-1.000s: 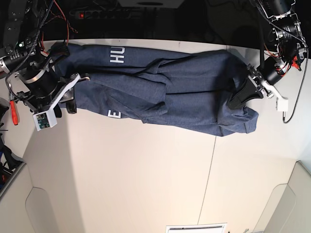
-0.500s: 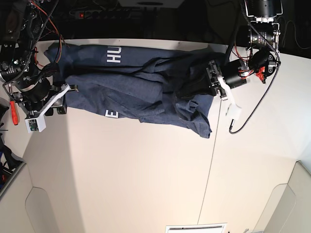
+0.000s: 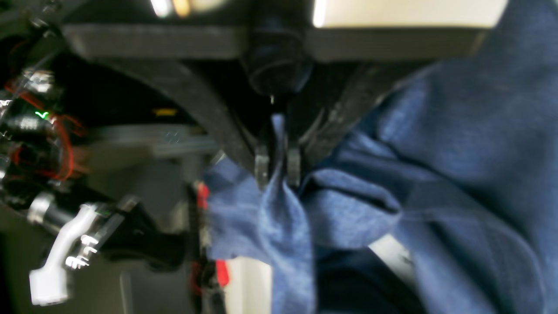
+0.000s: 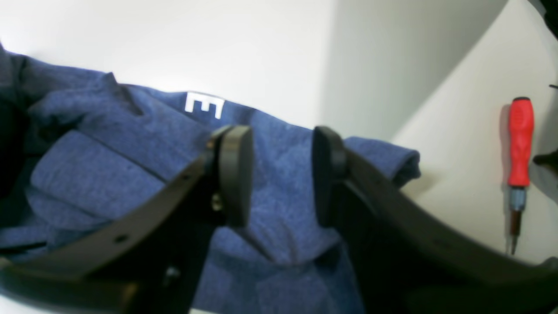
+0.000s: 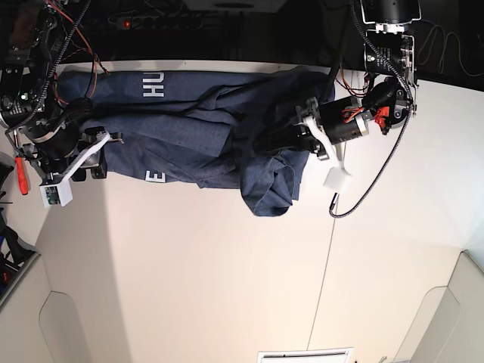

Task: Layout the t-shirt on the table in an organized manner, then fold the t-shirt properly
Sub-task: 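Grasp the strip end with the left gripper and fold it toward the right gripper, then lay the folded end onto the strip and hold it with the left gripper, then regrasp the collar end of the strip with the right gripper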

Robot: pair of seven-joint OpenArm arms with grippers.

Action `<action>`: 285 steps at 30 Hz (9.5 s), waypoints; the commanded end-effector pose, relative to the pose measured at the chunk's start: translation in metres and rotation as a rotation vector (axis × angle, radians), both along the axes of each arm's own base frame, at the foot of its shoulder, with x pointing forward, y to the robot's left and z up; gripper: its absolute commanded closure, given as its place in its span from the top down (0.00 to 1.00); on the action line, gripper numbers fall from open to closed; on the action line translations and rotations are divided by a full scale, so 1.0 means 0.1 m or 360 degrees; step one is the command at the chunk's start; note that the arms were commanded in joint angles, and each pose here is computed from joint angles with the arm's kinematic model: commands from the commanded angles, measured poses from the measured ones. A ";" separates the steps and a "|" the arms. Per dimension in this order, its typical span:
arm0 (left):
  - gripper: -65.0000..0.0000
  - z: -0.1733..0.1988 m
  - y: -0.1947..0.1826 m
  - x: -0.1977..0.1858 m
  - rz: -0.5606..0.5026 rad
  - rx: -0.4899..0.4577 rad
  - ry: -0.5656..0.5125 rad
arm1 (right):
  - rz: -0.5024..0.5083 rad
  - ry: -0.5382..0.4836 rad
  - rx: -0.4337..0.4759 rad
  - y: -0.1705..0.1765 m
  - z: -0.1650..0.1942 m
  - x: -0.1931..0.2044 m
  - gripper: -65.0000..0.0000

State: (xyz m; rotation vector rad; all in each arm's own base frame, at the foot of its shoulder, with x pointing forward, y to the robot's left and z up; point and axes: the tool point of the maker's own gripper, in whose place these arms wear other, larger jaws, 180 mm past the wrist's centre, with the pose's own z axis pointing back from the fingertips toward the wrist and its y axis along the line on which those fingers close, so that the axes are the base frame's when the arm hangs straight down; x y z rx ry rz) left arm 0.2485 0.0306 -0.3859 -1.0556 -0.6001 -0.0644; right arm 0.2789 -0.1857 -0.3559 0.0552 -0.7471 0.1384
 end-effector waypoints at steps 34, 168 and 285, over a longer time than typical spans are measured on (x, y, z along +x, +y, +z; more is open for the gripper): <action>0.25 1.23 -0.65 0.00 -0.0338 -0.0020 -0.0705 | 0.0016 -0.0106 0.0026 0.02 0.15 0.11 0.36; 0.00 -0.96 0.72 1.05 0.0033 0.1514 -0.0347 | 0.0160 0.0206 0.0825 0.53 -0.50 0.09 0.68; 0.00 -1.00 0.67 0.96 -0.0024 0.1490 -0.0341 | -0.0244 0.0164 0.0740 0.22 -0.93 0.26 0.68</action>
